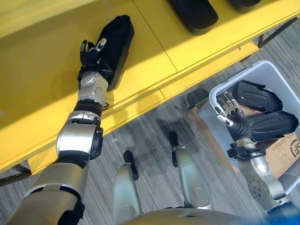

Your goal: Move parts from the plastic box to the shelf.

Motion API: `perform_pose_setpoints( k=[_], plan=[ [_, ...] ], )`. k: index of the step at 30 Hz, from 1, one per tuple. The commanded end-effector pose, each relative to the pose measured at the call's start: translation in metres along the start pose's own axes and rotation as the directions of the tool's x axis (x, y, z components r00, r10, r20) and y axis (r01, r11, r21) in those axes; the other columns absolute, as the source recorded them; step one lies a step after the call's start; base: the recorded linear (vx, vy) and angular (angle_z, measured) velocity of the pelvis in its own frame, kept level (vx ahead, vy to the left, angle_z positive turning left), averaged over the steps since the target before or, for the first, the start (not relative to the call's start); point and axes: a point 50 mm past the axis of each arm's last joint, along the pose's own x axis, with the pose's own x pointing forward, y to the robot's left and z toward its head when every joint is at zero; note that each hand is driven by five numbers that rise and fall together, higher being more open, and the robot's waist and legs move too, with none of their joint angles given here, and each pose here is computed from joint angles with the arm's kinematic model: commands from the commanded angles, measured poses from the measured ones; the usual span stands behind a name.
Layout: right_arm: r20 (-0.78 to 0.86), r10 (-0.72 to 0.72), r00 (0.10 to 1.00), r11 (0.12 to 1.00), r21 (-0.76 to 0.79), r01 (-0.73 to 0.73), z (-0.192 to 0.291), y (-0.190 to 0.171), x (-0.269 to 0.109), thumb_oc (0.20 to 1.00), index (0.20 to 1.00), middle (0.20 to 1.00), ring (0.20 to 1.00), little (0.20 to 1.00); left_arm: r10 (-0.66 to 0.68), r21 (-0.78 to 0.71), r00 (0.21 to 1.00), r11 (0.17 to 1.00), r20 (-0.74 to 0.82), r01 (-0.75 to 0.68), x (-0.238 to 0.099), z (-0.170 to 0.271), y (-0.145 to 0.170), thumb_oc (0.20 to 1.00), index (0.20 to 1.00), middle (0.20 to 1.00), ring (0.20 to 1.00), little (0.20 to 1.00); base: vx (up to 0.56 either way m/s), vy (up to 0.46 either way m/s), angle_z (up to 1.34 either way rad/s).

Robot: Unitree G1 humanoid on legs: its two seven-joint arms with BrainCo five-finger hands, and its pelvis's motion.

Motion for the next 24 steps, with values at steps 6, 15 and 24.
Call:
perform_pose_setpoints(
  k=[6,15,24],
  plan=[
    [0.193,0.004,0.981,1.000,-0.017,-0.001,0.032,0.004,0.015,1.000,1.000,1.000,1.000,1.000,0.169,-0.072,0.982,0.982,-0.087,-0.176,-0.007,-0.029,0.033,1.000,1.000,1.000,1.000,1.000,0.00,0.000,0.00],
    [0.235,-0.025,0.972,0.998,-0.051,0.038,0.038,0.006,0.025,1.000,1.000,1.000,1.000,1.000,-0.051,-0.340,0.970,0.931,0.238,0.132,-0.029,0.031,-0.021,1.000,1.000,1.000,1.000,1.000,0.00,0.003,0.00],
    [0.256,0.012,0.967,0.996,-0.086,0.011,0.045,0.008,0.028,1.000,1.000,1.000,1.000,1.000,-0.211,-0.425,0.872,0.807,0.442,0.410,-0.060,0.071,-0.047,1.000,1.000,1.000,1.000,1.000,-0.03,0.000,0.01]
  ],
)
